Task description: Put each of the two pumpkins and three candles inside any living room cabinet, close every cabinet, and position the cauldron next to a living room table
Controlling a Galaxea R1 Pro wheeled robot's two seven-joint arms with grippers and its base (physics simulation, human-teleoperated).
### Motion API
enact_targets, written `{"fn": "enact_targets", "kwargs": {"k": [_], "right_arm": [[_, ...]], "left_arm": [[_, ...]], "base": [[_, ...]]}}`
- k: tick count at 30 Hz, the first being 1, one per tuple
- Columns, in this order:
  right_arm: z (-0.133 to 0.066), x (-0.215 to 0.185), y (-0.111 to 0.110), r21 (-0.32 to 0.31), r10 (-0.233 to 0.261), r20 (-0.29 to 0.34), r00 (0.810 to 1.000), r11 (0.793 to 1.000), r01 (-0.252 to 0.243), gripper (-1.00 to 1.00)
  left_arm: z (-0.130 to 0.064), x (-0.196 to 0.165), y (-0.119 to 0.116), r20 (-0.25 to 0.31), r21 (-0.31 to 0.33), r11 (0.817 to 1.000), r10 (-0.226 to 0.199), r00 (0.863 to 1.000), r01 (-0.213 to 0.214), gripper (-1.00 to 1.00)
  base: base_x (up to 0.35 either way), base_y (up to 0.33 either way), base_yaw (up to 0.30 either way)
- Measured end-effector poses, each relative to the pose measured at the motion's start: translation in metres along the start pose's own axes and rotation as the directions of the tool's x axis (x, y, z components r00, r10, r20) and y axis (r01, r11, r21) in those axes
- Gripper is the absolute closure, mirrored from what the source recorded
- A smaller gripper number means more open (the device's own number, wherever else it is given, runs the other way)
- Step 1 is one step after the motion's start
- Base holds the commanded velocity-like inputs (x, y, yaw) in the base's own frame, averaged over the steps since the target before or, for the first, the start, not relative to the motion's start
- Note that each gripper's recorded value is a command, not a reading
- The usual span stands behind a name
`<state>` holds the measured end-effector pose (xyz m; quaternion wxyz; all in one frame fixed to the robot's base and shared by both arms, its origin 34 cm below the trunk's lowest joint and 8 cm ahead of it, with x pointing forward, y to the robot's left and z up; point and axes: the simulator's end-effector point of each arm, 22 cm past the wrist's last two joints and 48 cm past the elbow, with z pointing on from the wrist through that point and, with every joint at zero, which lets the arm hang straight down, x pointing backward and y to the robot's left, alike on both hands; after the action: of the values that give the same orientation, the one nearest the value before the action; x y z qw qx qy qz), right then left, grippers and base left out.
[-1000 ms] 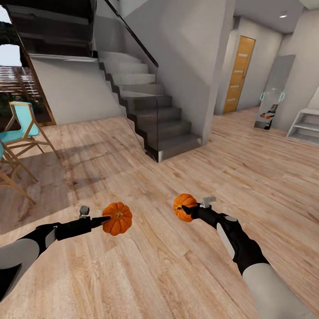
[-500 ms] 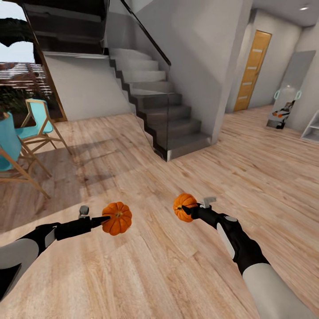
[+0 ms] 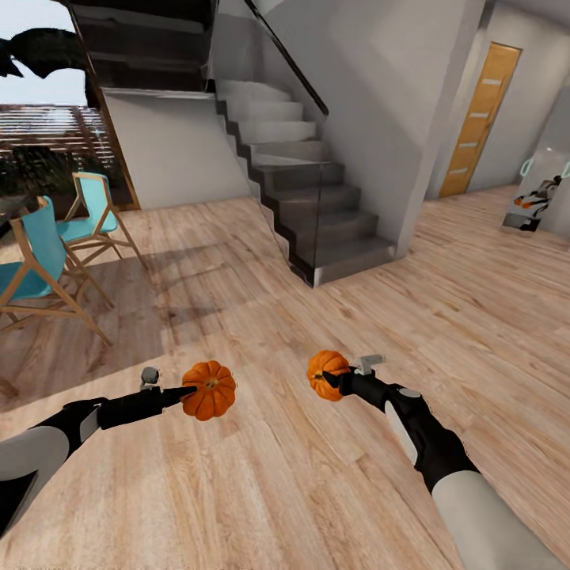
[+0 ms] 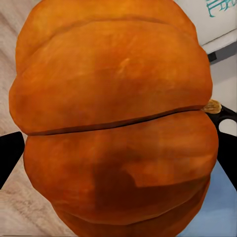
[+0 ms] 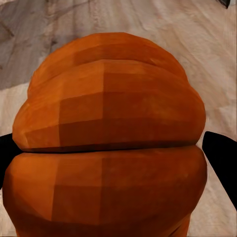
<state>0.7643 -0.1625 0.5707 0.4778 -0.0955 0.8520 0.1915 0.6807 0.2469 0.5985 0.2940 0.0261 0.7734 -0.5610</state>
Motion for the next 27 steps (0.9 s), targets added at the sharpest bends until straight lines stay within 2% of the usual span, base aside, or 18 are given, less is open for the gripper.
{"fn": "enact_targets", "kwargs": {"k": [5,17,21,27], "right_arm": [[-0.002,-0.007,0.004,-0.006,-0.006,-0.008,1.000,1.000,0.006,1.00],[-0.009,-0.031,0.009,-0.006,-0.011,-0.009,1.000,1.000,0.011,1.00],[-0.010,-0.036,0.001,0.035,-0.010,-0.013,1.000,0.999,0.010,1.00],[-0.011,-0.040,0.005,0.041,-0.022,-0.030,0.999,0.999,0.023,1.00]], "left_arm": [[-0.001,-0.004,-0.006,-0.004,-0.001,1.000,-0.005,1.000,0.005,1.00],[-0.004,-0.020,-0.024,-0.003,-0.001,1.000,-0.009,1.000,0.009,1.00],[-0.005,-0.024,-0.028,-0.004,-0.004,0.999,-0.049,0.999,0.049,1.00],[-0.006,-0.029,-0.034,-0.007,-0.008,0.998,-0.066,0.998,0.066,1.00]], "base": [[-0.087,0.204,0.093],[-0.004,0.007,0.043],[0.000,0.000,0.170],[0.000,0.000,0.177]]}}
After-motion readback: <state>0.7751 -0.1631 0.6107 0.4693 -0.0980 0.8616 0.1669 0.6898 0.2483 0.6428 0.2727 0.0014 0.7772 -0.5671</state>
